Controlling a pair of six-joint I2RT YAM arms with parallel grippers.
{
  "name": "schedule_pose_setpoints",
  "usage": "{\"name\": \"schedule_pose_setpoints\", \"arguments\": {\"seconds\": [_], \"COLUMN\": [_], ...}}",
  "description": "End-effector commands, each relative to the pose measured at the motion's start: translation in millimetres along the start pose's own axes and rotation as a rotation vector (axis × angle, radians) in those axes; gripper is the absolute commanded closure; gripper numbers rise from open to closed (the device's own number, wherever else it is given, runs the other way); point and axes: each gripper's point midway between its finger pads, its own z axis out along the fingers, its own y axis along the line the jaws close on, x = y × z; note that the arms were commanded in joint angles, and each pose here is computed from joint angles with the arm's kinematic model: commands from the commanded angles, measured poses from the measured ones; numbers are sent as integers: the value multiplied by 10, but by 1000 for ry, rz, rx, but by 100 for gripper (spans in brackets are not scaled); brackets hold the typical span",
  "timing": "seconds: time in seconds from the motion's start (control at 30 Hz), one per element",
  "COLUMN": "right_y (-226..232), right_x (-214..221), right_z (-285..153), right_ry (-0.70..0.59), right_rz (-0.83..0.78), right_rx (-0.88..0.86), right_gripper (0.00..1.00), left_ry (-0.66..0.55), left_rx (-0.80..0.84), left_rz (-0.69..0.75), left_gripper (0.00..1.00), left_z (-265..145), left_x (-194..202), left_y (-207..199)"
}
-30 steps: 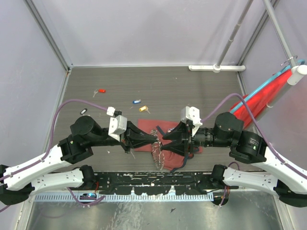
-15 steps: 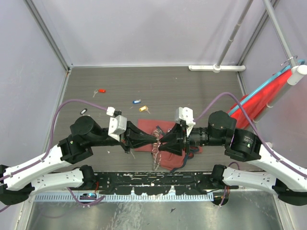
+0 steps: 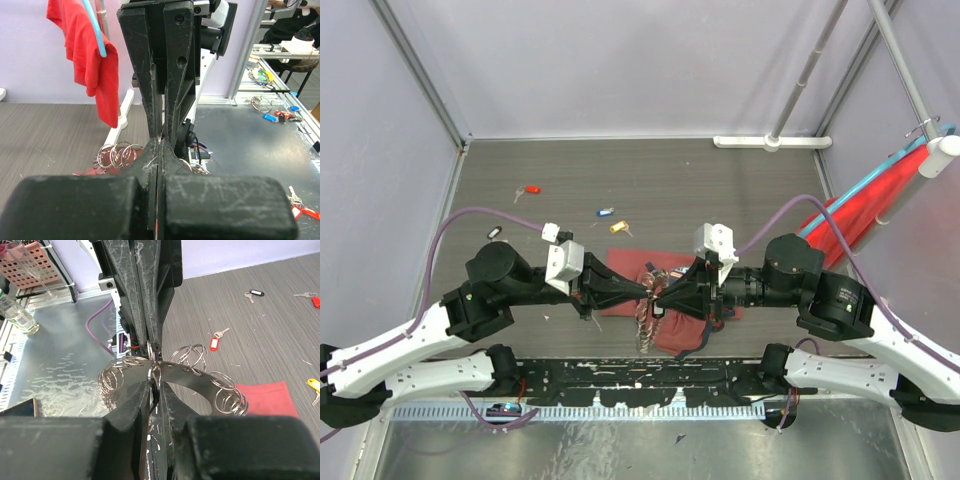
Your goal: Put the keys on the keyring
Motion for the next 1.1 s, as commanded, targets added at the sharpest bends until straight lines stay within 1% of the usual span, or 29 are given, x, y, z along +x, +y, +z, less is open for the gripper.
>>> {"name": "schedule_pose_setpoints", "arguments": {"seconds": [0.0, 0.5, 0.7, 0.9, 0.97, 1.07], "right_y": [-14, 8, -25, -32, -51, -76], "right_x": [-222, -331, -331, -378, -358, -304], "right_z": [-81, -80, -90, -149, -167, -180], "right_ry": [-62, -95, -91, -120, -116, -101], "right_rz": [-29, -47, -52, -61, -59, -52], "right_rx": [28, 16, 36, 53, 66, 82], "right_gripper": [81, 89, 92, 93, 91, 74], "left_ry": [-65, -37, -30, -20, -15, -14], "left_rx": [16, 16, 11, -7, -25, -45], "left_rz": [30, 16, 13, 7, 3, 1], "left_gripper": [100, 100, 100, 100, 100, 100], "left_z": [2, 53, 57, 62, 56, 48], "left_x": [-223, -163, -143, -114, -102, -99], "left_y": [-40, -17, -4, 31, 57, 89]}}
